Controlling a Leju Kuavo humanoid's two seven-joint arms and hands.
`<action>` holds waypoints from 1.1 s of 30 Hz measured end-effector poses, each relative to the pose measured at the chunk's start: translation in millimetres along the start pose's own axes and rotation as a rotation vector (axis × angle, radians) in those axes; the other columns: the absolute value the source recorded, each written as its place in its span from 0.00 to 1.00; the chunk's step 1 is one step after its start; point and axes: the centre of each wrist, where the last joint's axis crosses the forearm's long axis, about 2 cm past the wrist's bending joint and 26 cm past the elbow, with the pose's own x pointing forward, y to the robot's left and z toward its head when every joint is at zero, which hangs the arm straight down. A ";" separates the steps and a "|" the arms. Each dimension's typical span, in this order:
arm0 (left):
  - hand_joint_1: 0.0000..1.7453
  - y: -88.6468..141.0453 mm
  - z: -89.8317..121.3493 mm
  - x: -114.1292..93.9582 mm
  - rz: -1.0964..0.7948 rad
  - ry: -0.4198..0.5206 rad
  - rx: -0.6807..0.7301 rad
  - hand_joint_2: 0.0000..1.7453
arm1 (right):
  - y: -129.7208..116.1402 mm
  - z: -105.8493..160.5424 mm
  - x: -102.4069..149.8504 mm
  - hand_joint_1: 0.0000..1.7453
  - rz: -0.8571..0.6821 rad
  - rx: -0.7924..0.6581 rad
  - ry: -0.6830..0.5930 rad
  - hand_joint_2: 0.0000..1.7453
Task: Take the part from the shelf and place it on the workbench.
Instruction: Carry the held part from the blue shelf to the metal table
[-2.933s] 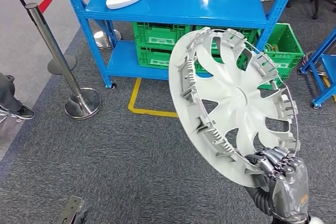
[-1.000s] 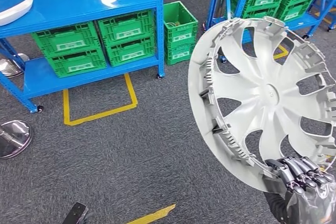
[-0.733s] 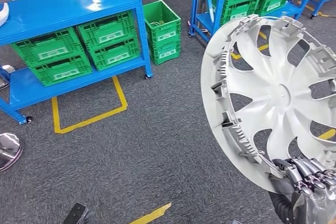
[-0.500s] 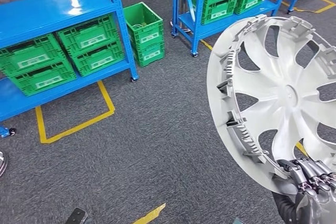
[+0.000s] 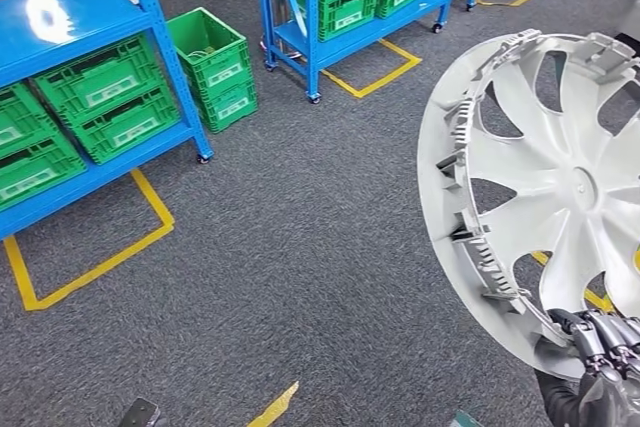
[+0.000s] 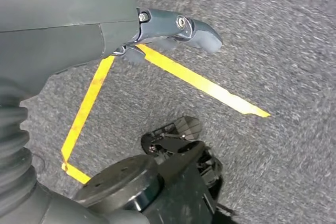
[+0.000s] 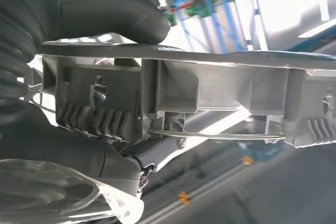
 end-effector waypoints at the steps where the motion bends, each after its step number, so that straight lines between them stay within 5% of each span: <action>1: 0.00 0.2 0.0 0.3 0.001 -0.001 0.001 1.00 | -0.2 -0.1 -0.2 1.00 0.001 -0.001 0.001 1.00; 33: 0.00 -0.1 6.4 -1.7 0.038 0.002 0.020 1.00 | -12.5 -3.6 -14.0 1.00 0.081 -0.038 0.056 1.00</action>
